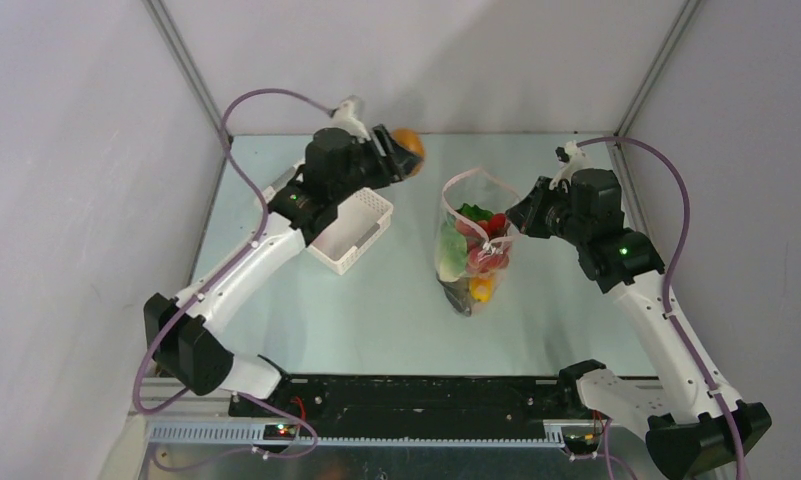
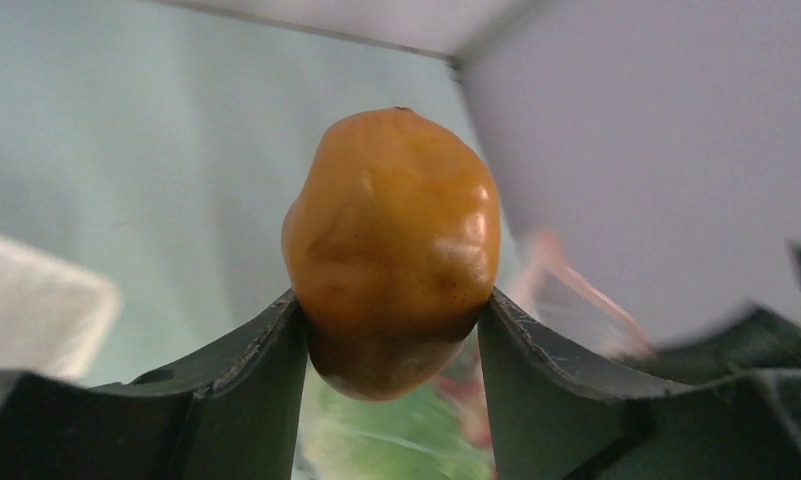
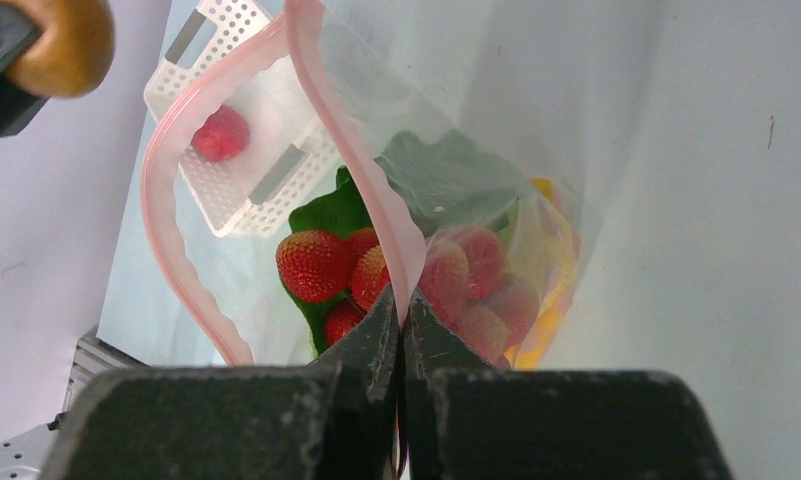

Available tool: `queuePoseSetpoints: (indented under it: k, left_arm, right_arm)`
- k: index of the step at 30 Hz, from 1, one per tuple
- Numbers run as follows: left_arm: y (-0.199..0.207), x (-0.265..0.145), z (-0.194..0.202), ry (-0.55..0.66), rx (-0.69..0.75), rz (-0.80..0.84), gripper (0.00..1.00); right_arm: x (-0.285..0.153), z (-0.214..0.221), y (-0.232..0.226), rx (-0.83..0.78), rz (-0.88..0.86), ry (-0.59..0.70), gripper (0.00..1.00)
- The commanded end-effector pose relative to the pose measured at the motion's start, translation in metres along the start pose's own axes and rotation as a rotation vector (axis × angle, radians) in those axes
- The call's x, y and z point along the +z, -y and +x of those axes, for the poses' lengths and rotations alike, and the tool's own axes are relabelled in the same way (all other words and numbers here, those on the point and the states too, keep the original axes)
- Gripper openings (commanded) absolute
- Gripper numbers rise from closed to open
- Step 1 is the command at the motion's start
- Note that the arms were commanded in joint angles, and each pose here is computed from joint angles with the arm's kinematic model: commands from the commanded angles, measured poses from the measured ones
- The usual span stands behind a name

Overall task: Place the food in the zip-top bag and seal the zipper
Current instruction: Place the fake vegetable in the zipper food storage bag.

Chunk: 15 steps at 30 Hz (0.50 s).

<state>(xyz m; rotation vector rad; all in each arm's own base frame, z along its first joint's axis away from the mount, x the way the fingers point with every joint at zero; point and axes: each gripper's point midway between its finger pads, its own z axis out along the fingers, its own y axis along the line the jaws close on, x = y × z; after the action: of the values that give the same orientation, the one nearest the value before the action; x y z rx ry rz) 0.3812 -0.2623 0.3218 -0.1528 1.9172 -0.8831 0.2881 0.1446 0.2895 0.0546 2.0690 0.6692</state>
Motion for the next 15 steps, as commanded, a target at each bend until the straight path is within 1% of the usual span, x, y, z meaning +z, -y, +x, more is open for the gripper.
queuePoseSetpoints:
  k: [1, 2, 6, 9, 11, 15]
  left_arm:
    - [0.104, -0.042, -0.007, 0.012, 0.182, 0.379, 0.25]
    - [0.118, -0.047, -0.003, 0.011, 0.194, 0.425, 0.27]
    - [0.151, -0.056, 0.012, -0.025, 0.276, 0.534, 0.28]
    - [0.166, -0.056, 0.030, -0.071, 0.330, 0.563, 0.29]
    - [0.166, -0.045, 0.042, -0.111, 0.355, 0.546, 0.29]
    - [0.170, -0.038, 0.057, -0.173, 0.370, 0.553, 0.29]
  right_arm:
    - [-0.010, -0.024, -0.017, -0.001, -0.059, 0.086, 0.04]
    - [-0.010, -0.023, -0.018, 0.000, -0.060, 0.085, 0.04]
    - [-0.009, -0.023, -0.021, -0.006, -0.074, 0.084, 0.04]
    - [-0.010, -0.023, -0.025, -0.012, -0.089, 0.083, 0.04]
    - [-0.011, -0.024, -0.028, -0.016, -0.100, 0.085, 0.04]
    - [-0.012, -0.025, -0.034, -0.022, -0.121, 0.080, 0.05]
